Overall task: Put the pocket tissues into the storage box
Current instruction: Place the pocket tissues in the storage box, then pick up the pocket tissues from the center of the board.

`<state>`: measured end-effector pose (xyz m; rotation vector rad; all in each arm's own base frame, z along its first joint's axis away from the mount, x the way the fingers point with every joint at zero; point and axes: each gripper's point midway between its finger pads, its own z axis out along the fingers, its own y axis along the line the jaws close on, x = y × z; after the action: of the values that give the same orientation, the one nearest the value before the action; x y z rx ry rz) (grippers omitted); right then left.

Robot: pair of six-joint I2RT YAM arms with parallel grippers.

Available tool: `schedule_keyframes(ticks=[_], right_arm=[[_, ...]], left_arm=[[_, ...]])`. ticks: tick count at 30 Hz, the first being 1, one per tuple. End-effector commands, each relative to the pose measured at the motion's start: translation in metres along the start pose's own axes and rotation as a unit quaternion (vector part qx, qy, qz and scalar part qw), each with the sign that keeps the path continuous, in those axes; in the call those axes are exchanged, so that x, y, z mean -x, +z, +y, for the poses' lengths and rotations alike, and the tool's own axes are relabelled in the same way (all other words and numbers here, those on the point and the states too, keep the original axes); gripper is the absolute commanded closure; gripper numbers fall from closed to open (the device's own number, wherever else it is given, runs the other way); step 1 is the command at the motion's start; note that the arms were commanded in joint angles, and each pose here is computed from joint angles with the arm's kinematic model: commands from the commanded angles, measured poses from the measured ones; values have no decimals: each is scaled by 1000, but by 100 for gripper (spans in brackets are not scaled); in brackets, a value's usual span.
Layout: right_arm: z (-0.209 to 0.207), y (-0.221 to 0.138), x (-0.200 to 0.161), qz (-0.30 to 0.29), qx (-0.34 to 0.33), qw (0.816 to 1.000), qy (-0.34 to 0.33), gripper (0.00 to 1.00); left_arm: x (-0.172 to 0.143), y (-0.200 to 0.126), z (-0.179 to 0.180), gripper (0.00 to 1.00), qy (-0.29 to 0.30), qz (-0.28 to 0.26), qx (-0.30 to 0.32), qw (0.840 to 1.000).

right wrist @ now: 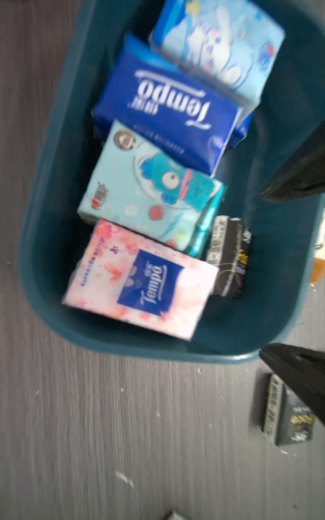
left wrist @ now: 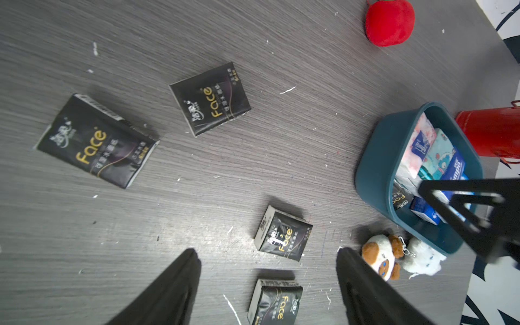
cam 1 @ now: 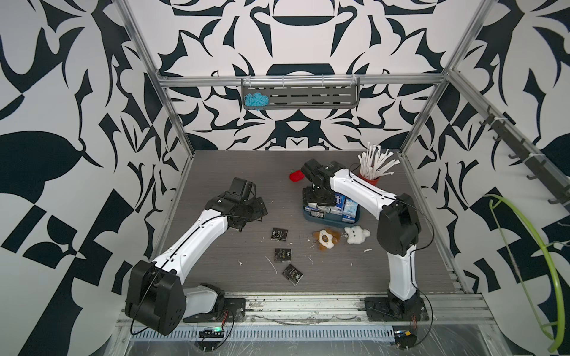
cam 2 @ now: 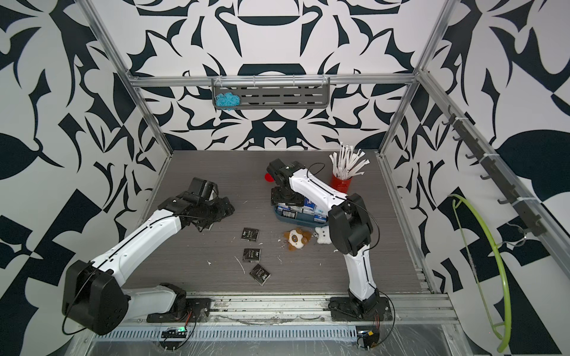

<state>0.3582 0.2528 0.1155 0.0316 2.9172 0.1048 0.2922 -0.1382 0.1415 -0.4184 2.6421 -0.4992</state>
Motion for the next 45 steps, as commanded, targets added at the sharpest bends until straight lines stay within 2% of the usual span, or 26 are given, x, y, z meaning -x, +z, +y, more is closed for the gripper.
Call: schedule_keyframes(ticks=[1, 4, 9, 17, 24, 34, 38, 45], right_arm=[[13, -29, -16, -20, 8, 999, -27, 16], [38, -34, -41, -18, 19, 998, -61, 16], [87, -33, -82, -8, 50, 991, -122, 14], [139, -4, -117, 14, 64, 984, -168, 6], [140, 22, -121, 41, 31, 993, -107, 2], [142, 44, -106, 27, 27, 999, 5, 1], [146, 59, -106, 34, 43, 997, 52, 5], [146, 70, -101, 24, 34, 996, 81, 11]], left_arm=[[-2, -4, 11, 17, 3, -6, 15, 1000], [2, -3, 17, 17, -9, -8, 15, 1000], [9, 1, 36, 17, -65, -5, 2, 998], [10, 1, 72, 17, -158, 0, -14, 987], [6, -5, 75, 17, -157, 0, -21, 987], [13, -12, 71, 17, -125, -8, -19, 992], [14, -16, 71, 17, -111, -10, -15, 994], [15, -18, 69, 17, -97, -9, -17, 995]])
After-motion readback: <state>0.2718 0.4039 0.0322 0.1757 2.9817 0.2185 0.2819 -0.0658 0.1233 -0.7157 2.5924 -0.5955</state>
